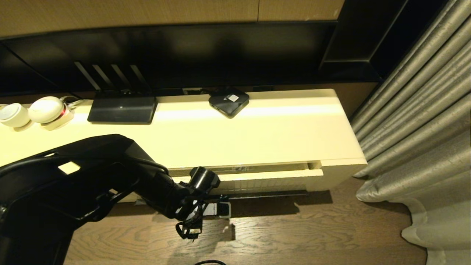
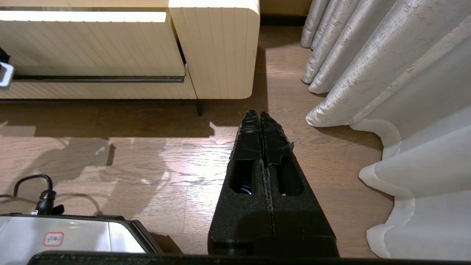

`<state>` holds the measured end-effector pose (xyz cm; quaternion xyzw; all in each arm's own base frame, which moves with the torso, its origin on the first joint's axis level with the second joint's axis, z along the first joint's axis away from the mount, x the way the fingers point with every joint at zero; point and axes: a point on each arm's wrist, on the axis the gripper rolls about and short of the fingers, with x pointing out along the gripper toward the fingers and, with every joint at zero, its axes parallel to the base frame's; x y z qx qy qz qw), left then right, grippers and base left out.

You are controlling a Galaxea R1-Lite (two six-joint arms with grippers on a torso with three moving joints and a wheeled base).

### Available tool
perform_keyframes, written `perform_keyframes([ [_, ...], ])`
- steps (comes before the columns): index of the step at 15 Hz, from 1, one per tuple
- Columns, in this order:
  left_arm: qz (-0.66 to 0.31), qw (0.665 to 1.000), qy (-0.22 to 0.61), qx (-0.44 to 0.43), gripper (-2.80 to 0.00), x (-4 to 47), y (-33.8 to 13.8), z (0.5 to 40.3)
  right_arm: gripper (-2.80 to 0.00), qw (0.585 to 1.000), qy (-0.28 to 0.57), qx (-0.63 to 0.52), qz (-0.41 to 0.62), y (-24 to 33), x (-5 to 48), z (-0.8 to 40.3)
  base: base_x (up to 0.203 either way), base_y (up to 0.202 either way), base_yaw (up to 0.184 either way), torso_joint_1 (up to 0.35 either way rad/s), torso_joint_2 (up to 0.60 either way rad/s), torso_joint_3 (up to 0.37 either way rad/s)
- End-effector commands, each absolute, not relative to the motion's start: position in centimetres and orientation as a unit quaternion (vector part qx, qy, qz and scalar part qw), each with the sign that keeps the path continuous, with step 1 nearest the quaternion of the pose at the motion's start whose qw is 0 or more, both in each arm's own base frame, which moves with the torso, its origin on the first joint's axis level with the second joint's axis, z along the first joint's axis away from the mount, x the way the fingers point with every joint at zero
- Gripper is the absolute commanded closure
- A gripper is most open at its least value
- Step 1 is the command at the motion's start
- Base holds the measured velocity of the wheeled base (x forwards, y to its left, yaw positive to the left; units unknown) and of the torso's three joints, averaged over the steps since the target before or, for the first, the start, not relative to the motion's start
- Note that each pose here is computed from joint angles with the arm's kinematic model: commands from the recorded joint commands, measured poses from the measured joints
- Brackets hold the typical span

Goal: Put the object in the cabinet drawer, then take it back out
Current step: Open the drawer

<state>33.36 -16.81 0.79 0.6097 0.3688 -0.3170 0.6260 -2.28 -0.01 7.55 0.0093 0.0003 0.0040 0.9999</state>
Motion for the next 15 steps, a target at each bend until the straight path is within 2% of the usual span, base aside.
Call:
perform_keyframes([
  [1, -0.320, 0.622, 0.370, 0.612, -2.80, 32.8, -16.6, 0.9, 0.00, 1.000, 0.001, 0.009, 0.005, 0.0, -2.3, 7.6, 0.000, 0.000, 0.000, 0.000, 0.00, 0.000],
  [11, -0.341, 0.613, 0.363, 0.613, -2.80, 29.6, -16.7, 2.0, 0.00, 1.000, 0.001, 0.009, 0.005, 0.0, -2.3, 7.6, 0.000, 0.000, 0.000, 0.000, 0.00, 0.000],
  [15, -0.330, 0.644, 0.323, 0.609, -2.80, 28.1, -16.9, 5.6, 0.00, 1.000, 0.001, 0.009, 0.005, 0.0, -2.3, 7.6, 0.000, 0.000, 0.000, 0.000, 0.00, 0.000],
])
